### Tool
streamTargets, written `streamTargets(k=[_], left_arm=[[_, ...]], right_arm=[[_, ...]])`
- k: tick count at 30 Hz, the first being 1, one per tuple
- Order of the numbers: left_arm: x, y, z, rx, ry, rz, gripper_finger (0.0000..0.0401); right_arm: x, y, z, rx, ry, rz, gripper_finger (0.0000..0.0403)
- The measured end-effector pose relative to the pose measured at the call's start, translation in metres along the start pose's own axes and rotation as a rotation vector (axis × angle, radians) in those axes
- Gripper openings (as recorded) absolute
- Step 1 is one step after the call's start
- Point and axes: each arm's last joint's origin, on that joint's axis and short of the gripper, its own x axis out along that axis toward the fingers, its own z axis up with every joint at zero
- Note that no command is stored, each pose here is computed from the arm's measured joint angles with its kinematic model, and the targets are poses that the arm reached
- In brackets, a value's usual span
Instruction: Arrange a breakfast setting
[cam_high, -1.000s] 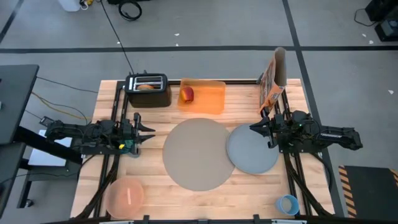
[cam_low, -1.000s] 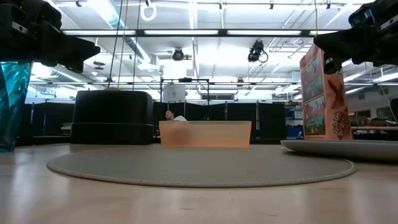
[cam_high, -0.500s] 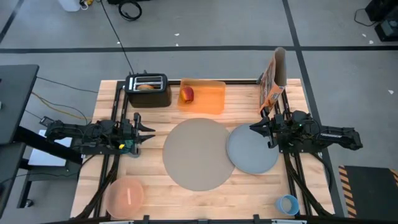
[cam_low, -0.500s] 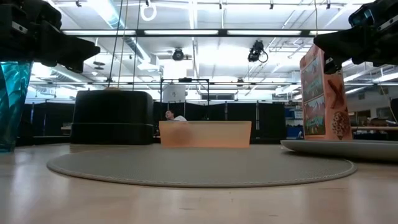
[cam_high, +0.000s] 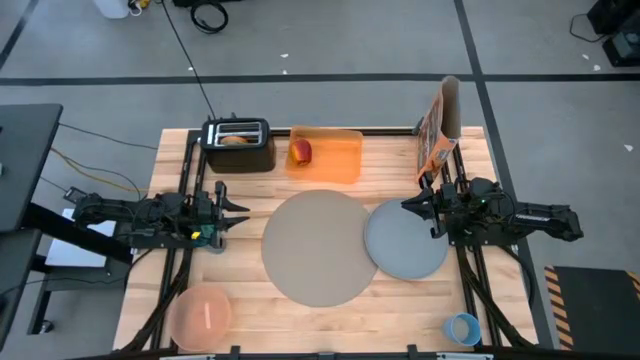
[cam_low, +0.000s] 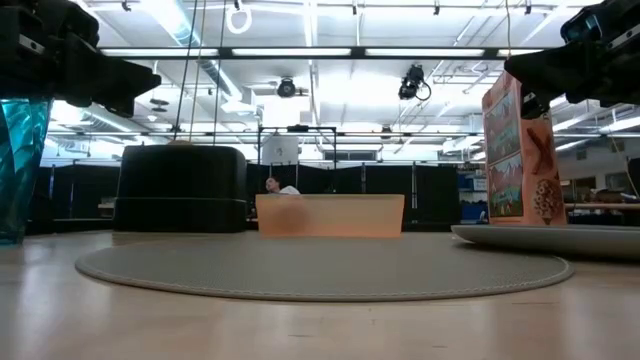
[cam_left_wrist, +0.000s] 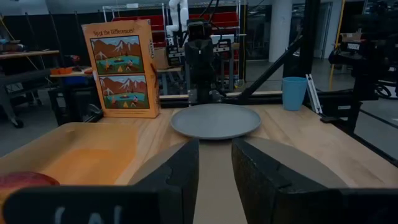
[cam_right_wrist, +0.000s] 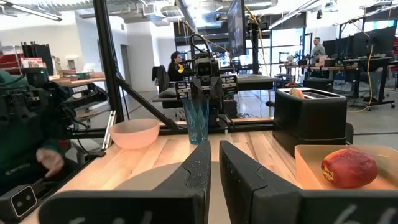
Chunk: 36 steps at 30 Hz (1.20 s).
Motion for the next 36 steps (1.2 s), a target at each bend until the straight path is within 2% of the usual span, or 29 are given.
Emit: streamTargets(k=[12,17,21,23,28,33,36], left_arm=[[0.0,0.0,0.0,-0.004,-0.001,0.0,0.0102],[0.0,0.0,0.004,-0.163,-0.036,-0.001,0.0102],[-0.001,0.001,0.013,-0.193,-0.133,-0.006,0.0102],[-0.002,0.001,0.021,-0.216,-0.21,-0.01,0.0102],[0.0,0.003,0.05,-0.252,-0.241,0.029,0.0093],[0.017,0.002,0.088,-0.293,-0.191,0.034,0.0085],[0.03,0.001,0.113,-0.316,-0.101,0.041,0.0084]], right_arm=[[0.0,0.0,0.0,0.0,0.0,0.0,0.0041],[0.0,0.0,0.0,0.0,0.0,0.0,0.0041],[0.0,0.0,0.0,0.0,0.0,0.0,0.0041],[0.0,0.0,0.0,0.0,0.0,0.0,0.0041],[0.0,0.0,0.0,0.0,0.0,0.0,0.0041],[0.0,0.0,0.0,0.0,0.0,0.0,0.0041],[0.0,0.0,0.0,0.0,0.0,0.0,0.0041]])
